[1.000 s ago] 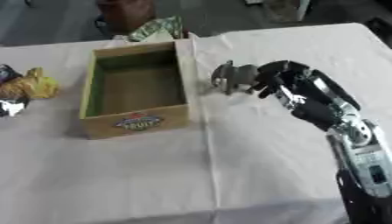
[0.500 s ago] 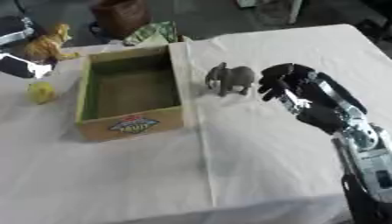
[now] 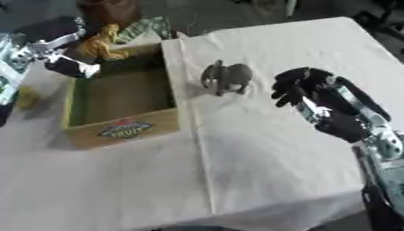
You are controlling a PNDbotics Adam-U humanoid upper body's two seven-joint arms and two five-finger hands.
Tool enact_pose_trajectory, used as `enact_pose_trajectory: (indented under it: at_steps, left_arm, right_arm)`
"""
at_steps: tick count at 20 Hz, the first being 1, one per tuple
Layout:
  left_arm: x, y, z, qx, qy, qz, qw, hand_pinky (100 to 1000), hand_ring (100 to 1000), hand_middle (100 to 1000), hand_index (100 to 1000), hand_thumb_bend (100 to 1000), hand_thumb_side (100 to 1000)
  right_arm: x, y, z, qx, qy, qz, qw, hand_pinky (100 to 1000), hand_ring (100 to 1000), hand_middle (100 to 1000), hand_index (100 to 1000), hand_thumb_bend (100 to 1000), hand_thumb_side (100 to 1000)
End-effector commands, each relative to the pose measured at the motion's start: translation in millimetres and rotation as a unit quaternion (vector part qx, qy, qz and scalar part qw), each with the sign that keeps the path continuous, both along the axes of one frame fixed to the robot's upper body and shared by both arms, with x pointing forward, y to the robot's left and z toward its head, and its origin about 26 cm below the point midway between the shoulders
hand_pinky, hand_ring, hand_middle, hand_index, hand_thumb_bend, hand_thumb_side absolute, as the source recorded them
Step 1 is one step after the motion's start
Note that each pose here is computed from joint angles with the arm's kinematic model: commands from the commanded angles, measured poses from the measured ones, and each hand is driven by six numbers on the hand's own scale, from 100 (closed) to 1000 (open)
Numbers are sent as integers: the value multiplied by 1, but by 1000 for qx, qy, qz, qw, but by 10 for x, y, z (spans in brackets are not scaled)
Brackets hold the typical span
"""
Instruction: Pick up objects on the table and place them in the box.
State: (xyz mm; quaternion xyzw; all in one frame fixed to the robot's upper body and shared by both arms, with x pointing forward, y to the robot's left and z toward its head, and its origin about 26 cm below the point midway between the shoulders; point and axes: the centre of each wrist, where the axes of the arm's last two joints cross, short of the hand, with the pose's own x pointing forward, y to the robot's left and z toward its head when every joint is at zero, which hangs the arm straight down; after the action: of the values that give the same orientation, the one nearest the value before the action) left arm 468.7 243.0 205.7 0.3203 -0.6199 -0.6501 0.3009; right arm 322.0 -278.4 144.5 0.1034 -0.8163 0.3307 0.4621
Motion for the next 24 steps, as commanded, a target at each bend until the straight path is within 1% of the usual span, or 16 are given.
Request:
enact_pose_trajectory:
  at_steps: [1,4,7,9,10,12,13,14,15,17,18,19,21,22,24]
  left_arm:
    - [16,-38,-48,2,-17,-2,1000,606,502,453,634,100,234]
    - [27,-63,-262,15,3,-3,1000,635,541,489,665,100,211]
    - [28,-74,-403,26,22,-4,999,641,553,500,675,100,175]
    - [24,-76,-463,33,30,-6,999,645,560,510,685,100,150]
    - [20,-76,-482,37,34,-6,999,650,567,518,694,100,165]
    - [16,-78,-491,43,38,-8,998,650,567,518,694,100,165]
    - [15,-78,-490,44,40,-8,998,657,576,527,703,100,184]
    - [12,-62,-488,56,42,-8,997,689,618,581,753,211,314]
    - [9,-51,-480,67,46,-9,997,700,631,596,765,318,409]
    - [4,-16,-440,87,54,-10,995,725,670,633,796,541,584]
    - [1,12,-395,94,55,-11,994,739,690,654,810,616,642]
    - [-5,41,-344,100,56,-11,993,748,704,670,819,663,676]
    - [-20,100,-230,105,55,-9,993,764,731,702,833,723,729]
    - [-30,133,-159,106,54,-7,993,765,733,706,833,729,739]
    - [-63,208,6,101,46,-3,994,761,729,703,830,710,740]
  right_arm:
    - [8,42,100,-1,-15,14,1000,614,670,648,765,100,484]
    - [10,49,100,-2,-14,16,1000,614,670,647,764,100,486]
    - [9,51,95,-3,-12,16,1000,614,670,647,764,100,488]
    - [9,53,93,-4,-12,16,1000,614,670,647,764,100,488]
    - [9,51,92,-4,-12,16,1000,614,670,647,763,100,488]
    - [9,49,91,-4,-12,16,1000,614,670,647,763,100,488]
    - [8,49,91,-4,-12,15,1000,614,670,647,763,100,487]
    - [7,44,86,-4,-11,14,1000,614,670,647,763,100,488]
    - [7,40,81,-4,-10,14,1000,614,670,647,764,100,487]
    - [5,34,74,-4,-9,12,1000,614,670,647,764,100,487]
    - [4,30,70,-4,-8,11,1000,614,670,647,764,100,486]
    - [2,26,67,-4,-8,11,1000,614,670,647,764,100,487]
    - [-1,16,58,-4,-6,9,1000,614,670,647,764,100,487]
    - [-2,9,53,-4,-5,7,1000,614,670,647,764,100,486]
    - [-6,-3,42,-5,-3,5,1000,614,670,648,763,100,487]
